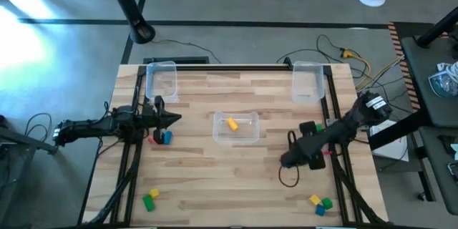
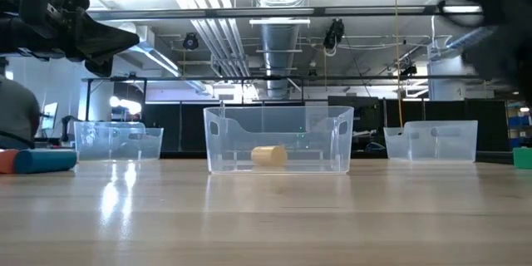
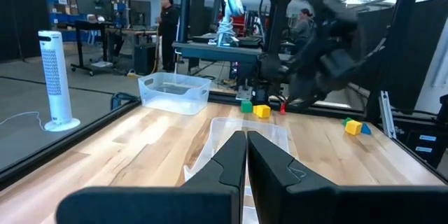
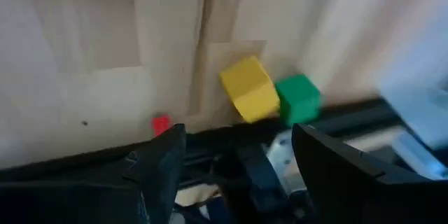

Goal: Sort blocks by size
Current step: Put the yellow square block into the top right transparent bin

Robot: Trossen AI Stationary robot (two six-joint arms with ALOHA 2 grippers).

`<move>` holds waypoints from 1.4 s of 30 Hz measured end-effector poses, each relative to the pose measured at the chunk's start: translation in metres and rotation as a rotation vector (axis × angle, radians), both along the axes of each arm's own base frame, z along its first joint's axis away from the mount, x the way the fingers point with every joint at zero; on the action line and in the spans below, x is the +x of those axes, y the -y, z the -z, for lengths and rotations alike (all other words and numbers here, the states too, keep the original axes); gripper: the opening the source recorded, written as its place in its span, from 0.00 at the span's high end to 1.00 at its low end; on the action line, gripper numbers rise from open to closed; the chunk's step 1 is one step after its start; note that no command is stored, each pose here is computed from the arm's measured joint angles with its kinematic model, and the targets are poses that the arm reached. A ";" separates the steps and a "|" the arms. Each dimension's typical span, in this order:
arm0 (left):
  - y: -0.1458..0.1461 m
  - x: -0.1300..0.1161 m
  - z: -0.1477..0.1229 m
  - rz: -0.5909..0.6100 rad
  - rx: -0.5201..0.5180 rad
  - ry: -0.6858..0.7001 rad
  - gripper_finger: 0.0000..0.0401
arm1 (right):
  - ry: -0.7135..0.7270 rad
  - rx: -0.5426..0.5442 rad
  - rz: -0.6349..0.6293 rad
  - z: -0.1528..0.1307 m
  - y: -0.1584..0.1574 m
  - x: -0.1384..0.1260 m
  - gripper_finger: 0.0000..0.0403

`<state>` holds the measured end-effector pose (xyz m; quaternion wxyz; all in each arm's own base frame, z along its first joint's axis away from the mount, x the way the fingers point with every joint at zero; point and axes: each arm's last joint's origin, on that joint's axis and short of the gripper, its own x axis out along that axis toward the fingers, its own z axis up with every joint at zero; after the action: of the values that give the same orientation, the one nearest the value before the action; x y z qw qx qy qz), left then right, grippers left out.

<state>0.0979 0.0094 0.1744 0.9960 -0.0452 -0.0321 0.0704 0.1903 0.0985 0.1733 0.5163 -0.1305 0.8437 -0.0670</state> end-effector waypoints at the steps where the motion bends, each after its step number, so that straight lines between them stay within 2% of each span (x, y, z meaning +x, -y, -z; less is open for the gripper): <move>1: 0.000 0.000 0.000 0.000 0.000 0.000 1.00 | -0.020 0.024 -0.020 0.003 0.005 0.000 0.38; 7: 0.000 0.000 0.000 0.000 0.000 0.000 1.00 | -0.130 0.083 -0.115 0.019 0.028 0.010 0.33; 11: 0.000 0.000 0.000 0.000 0.000 0.000 1.00 | -0.157 0.119 -0.106 0.034 0.035 0.009 0.30; 21: 0.000 0.000 0.000 0.000 0.000 0.000 1.00 | -0.243 0.126 -0.166 0.061 0.038 0.003 0.32; 26: 0.000 0.000 0.000 0.000 0.000 0.000 1.00 | -0.264 0.126 -0.166 0.066 0.038 0.003 0.38; 31: 0.000 0.000 0.000 0.000 0.000 0.000 1.00 | -0.216 0.129 -0.194 0.069 0.038 0.005 0.46; 42: 0.000 0.000 0.000 0.000 0.000 0.000 1.00 | -0.255 0.173 -0.201 0.073 0.037 0.004 0.61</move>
<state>0.0979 0.0094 0.1744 0.9960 -0.0452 -0.0319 0.0703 0.1942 0.0617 0.1005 0.4185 -0.1768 0.8877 0.0752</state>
